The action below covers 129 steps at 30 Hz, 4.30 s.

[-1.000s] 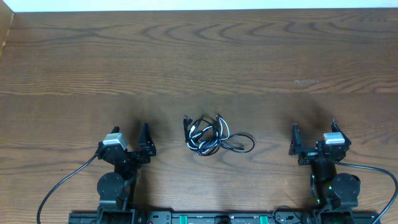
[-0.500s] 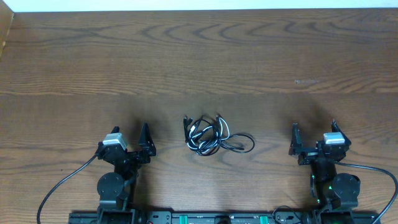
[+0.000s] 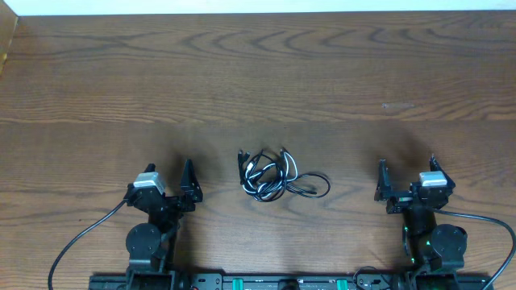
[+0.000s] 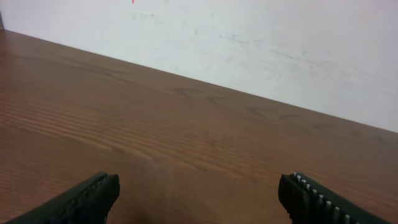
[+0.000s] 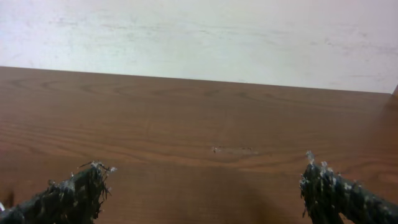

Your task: Untangle cables

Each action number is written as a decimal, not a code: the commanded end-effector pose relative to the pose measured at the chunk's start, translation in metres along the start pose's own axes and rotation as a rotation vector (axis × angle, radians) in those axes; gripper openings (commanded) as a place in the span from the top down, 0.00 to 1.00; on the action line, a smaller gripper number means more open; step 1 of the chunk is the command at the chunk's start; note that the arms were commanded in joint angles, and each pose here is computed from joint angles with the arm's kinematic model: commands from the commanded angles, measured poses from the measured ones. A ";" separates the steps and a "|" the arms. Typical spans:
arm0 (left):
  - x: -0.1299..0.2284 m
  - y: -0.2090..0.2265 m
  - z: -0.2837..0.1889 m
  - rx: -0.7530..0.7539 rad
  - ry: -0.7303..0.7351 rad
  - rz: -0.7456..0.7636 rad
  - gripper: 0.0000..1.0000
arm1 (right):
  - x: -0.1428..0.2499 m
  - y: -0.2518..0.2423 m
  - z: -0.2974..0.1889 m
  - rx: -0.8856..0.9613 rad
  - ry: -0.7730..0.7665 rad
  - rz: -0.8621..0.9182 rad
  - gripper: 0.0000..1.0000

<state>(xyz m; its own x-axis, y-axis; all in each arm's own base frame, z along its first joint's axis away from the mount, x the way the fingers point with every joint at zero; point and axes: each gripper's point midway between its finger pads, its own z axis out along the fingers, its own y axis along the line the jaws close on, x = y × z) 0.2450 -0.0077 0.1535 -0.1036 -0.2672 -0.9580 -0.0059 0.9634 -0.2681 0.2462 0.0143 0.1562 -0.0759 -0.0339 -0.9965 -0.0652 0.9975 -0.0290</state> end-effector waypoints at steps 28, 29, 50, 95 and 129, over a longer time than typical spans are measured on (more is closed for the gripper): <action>0.018 0.003 0.021 -0.061 0.292 0.063 0.13 | 0.000 -0.001 0.000 0.001 -0.003 -0.008 0.01; 0.019 0.003 0.022 -0.064 0.304 0.063 0.13 | 0.000 -0.001 0.000 0.001 -0.003 -0.008 0.01; 0.031 0.007 0.036 -0.118 0.509 0.067 0.13 | 0.000 -0.001 0.000 0.001 -0.003 -0.008 0.01; 0.040 0.009 0.044 -0.153 0.648 0.068 0.13 | 0.000 -0.001 0.000 0.001 -0.003 -0.008 0.01; 0.063 0.015 0.059 -0.201 0.852 0.078 0.13 | 0.000 -0.001 0.000 0.001 -0.003 -0.008 0.01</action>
<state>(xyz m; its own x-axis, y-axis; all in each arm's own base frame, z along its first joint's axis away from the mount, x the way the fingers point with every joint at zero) 0.2911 -0.0137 0.0750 -0.8262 -0.1786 -0.5344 -0.1388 0.9837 -0.1142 0.2461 0.0155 0.1563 -0.0753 -0.0342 -0.9966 -0.0724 0.9970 -0.0288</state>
